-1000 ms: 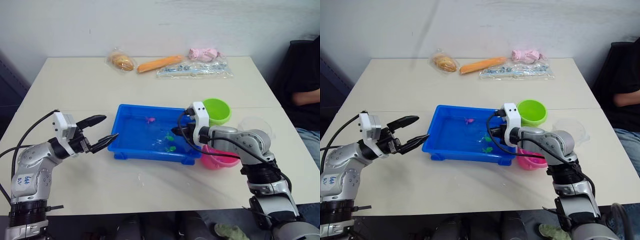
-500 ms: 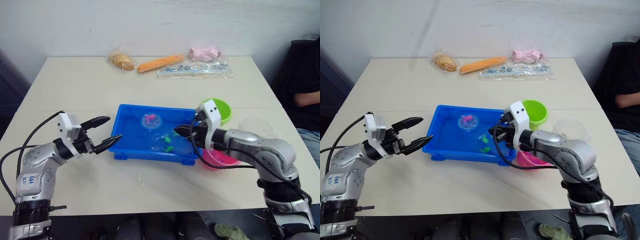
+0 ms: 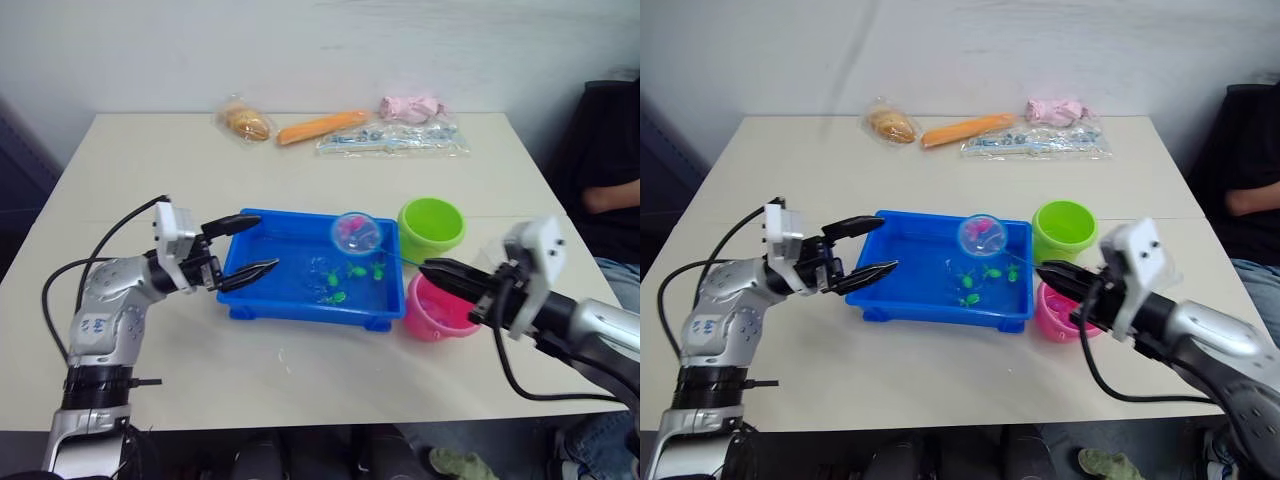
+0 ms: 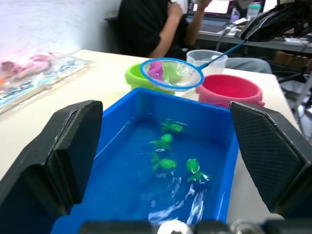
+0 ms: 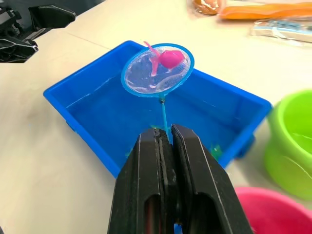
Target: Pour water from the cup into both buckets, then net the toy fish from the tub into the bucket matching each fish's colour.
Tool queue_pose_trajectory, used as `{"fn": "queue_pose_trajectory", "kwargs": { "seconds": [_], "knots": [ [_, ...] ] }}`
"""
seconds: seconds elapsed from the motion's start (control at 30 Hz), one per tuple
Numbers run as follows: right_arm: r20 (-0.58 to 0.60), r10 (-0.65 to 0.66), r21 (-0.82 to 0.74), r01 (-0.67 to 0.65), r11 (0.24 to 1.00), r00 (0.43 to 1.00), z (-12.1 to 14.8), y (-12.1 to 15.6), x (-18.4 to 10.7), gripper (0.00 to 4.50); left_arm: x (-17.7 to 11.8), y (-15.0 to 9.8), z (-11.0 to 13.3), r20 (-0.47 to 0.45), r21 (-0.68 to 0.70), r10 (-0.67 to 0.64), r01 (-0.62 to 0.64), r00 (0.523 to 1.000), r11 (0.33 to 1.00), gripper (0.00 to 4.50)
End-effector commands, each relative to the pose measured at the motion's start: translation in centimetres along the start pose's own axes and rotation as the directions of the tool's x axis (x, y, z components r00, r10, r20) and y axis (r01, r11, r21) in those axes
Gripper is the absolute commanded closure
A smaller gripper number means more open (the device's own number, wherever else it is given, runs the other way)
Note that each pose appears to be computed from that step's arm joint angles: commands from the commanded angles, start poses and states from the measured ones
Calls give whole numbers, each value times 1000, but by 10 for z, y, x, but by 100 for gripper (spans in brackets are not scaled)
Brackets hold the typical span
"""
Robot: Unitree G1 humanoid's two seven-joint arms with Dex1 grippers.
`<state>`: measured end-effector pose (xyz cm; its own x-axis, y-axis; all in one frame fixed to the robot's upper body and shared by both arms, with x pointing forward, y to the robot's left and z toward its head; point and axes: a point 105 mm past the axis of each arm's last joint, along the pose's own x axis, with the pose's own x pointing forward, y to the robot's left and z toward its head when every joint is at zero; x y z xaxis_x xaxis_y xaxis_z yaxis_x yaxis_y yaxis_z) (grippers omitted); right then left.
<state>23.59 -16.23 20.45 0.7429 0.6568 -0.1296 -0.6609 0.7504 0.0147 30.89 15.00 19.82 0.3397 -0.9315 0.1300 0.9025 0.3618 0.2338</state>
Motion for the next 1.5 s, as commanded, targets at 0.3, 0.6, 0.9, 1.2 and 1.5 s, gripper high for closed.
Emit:
{"fn": "queue_pose_trajectory", "kwargs": {
  "seconds": [0.3, 0.6, 0.9, 1.2, 1.5],
  "knots": [
    [99, -364, -23, 368, 930, 926, -5, -6, -100, 450, 41, -6, -5, 48, -49, -218, 220, 975, 974, 3],
    [6, -438, -108, 436, 894, 899, -42, -5, -122, 450, 51, -8, -7, 66, -54, -265, 268, 962, 962, 3],
    [-44, -448, -396, 396, 829, 893, -70, -11, -127, 450, 51, -13, -8, 67, -55, -274, 277, 960, 959, 3],
    [50, -444, -773, 316, 550, 895, -65, -15, -128, 450, 49, -18, -11, 62, -69, -270, 274, 961, 959, 3],
    [33, -410, -944, 163, 288, 911, -75, -15, -124, 450, 52, -17, -10, 73, -63, -251, 256, 965, 965, 3]
  ]
}}
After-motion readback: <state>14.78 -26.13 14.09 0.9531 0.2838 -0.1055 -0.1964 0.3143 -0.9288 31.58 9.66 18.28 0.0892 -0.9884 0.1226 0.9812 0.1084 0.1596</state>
